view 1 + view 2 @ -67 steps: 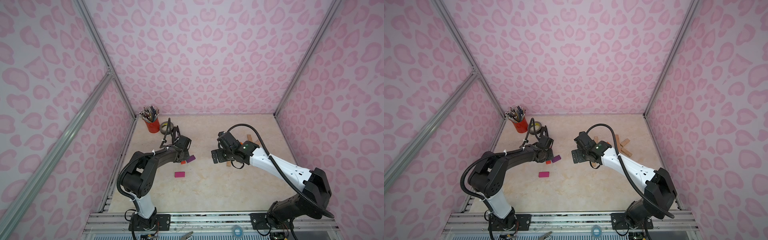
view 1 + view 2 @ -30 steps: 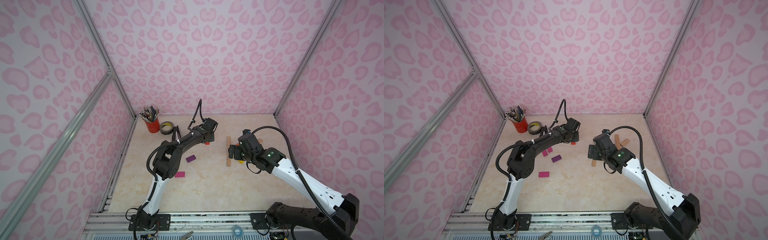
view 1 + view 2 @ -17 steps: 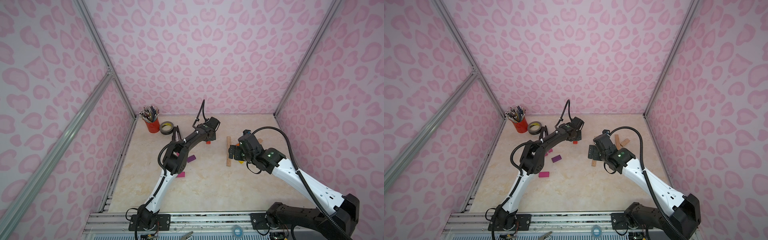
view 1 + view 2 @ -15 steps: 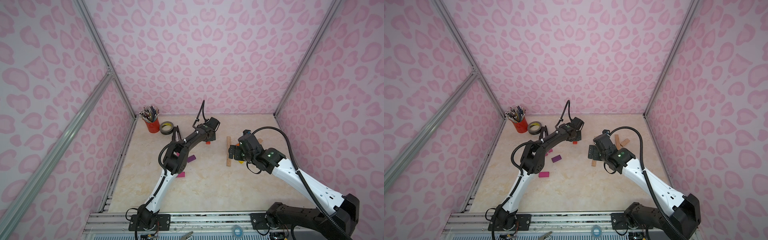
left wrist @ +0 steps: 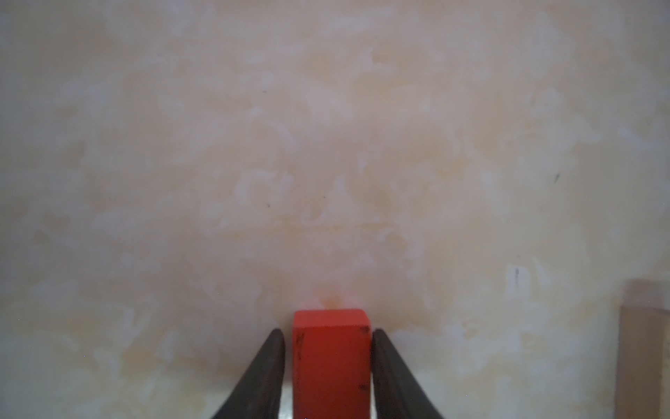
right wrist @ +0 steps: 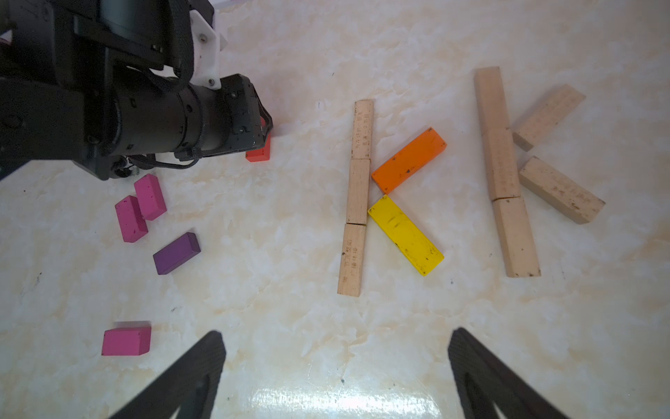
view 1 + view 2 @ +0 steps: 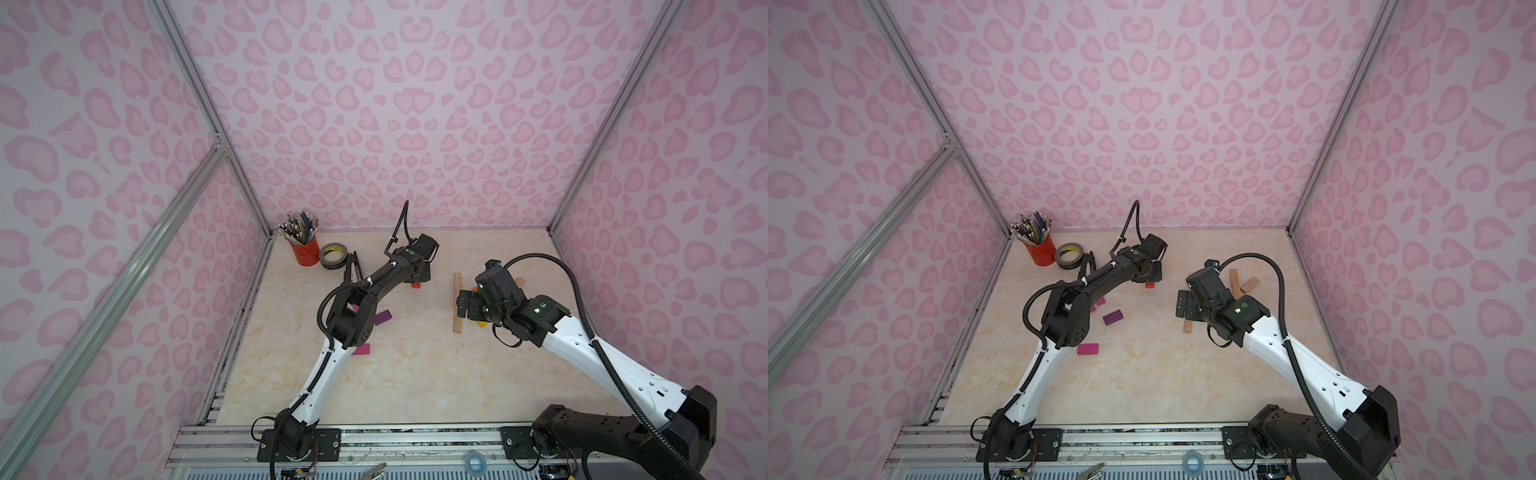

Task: Assemble the letter k with building blocks
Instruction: Place the building block at the center of the board, then pick up the building block from the center of the board.

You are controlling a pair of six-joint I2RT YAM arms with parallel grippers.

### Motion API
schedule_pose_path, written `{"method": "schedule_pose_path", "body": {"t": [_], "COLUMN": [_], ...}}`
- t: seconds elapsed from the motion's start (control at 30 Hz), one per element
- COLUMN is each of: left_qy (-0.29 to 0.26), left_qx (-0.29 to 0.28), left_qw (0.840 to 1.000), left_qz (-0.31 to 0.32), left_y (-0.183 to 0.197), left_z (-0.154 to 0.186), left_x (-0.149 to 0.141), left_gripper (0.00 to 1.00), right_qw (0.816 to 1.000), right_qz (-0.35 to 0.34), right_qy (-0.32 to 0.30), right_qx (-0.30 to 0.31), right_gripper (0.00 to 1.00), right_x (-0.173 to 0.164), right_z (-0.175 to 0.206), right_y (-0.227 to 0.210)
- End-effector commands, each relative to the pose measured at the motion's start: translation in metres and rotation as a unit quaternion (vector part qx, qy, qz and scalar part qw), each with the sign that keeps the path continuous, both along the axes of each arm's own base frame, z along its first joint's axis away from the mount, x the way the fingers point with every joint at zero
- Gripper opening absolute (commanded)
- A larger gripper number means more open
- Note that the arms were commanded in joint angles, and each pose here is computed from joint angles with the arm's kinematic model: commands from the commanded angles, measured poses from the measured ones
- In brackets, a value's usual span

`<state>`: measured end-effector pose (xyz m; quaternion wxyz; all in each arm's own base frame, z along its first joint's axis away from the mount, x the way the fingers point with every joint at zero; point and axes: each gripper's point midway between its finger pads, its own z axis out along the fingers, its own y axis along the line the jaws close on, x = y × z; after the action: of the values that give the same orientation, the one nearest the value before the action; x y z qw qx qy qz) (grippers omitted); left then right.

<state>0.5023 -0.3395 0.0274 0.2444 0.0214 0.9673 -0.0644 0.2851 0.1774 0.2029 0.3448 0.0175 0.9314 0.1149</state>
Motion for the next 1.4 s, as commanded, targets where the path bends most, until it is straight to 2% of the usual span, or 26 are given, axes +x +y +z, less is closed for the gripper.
{"method": "schedule_pose_path", "body": {"t": [0.0, 0.2, 0.27, 0.37, 0.6, 0.8, 0.93, 1.13, 1.17, 1.23, 1.37], "left_qy": [-0.005, -0.036, -0.051, -0.075, -0.145, -0.187, -0.201, -0.166, -0.157, -0.144, -0.121], "left_qx": [-0.001, -0.028, -0.041, -0.058, -0.103, -0.129, -0.118, -0.114, -0.110, -0.081, -0.043], "left_qw": [1.000, 0.999, 0.998, 0.995, 0.981, 0.965, 0.954, 0.951, 0.948, 0.930, 0.927], "left_qz": [-0.001, -0.007, -0.019, -0.036, -0.081, -0.130, -0.188, -0.234, -0.254, -0.327, -0.353], "left_y": [0.000, -0.006, -0.010, -0.010, 0.016, 0.059, 0.088, 0.136, 0.138, 0.135, 0.138], "left_z": [0.011, 0.055, 0.076, 0.108, 0.183, 0.217, 0.211, 0.176, 0.168, 0.152, 0.126], "left_x": [0.002, 0.007, 0.007, 0.003, -0.033, -0.084, -0.124, -0.154, -0.159, -0.173, -0.172], "left_gripper": [0.50, 0.62, 0.72, 0.81, 0.81, 0.81, 0.84, 0.86, 0.86, 0.85, 0.80], "right_qw": [1.000, 1.000, 1.000, 1.000, 1.000, 0.998, 0.997, 0.994, 0.994, 0.993, 0.992], "right_qz": [-0.003, -0.003, -0.003, 0.000, 0.024, 0.055, 0.070, 0.101, 0.104, 0.110, 0.120], "right_qy": [0.002, 0.001, 0.001, -0.001, -0.008, -0.006, -0.002, -0.009, -0.010, -0.011, -0.011], "right_qx": [0.000, 0.001, 0.002, 0.002, 0.005, 0.011, 0.010, 0.030, 0.031, 0.030, 0.036], "right_gripper": [0.97, 0.97, 0.97, 0.98, 1.00, 0.95, 0.91, 0.91, 0.91, 0.91, 0.91], "right_x": [-0.001, -0.002, -0.002, -0.001, -0.002, -0.004, -0.006, -0.009, -0.009, -0.008, -0.008], "right_z": [0.000, 0.001, 0.002, 0.003, 0.004, 0.001, -0.003, -0.004, -0.004, -0.004, -0.005], "right_y": [-0.001, -0.001, -0.001, -0.001, 0.005, 0.014, 0.018, 0.029, 0.030, 0.032, 0.036]}}
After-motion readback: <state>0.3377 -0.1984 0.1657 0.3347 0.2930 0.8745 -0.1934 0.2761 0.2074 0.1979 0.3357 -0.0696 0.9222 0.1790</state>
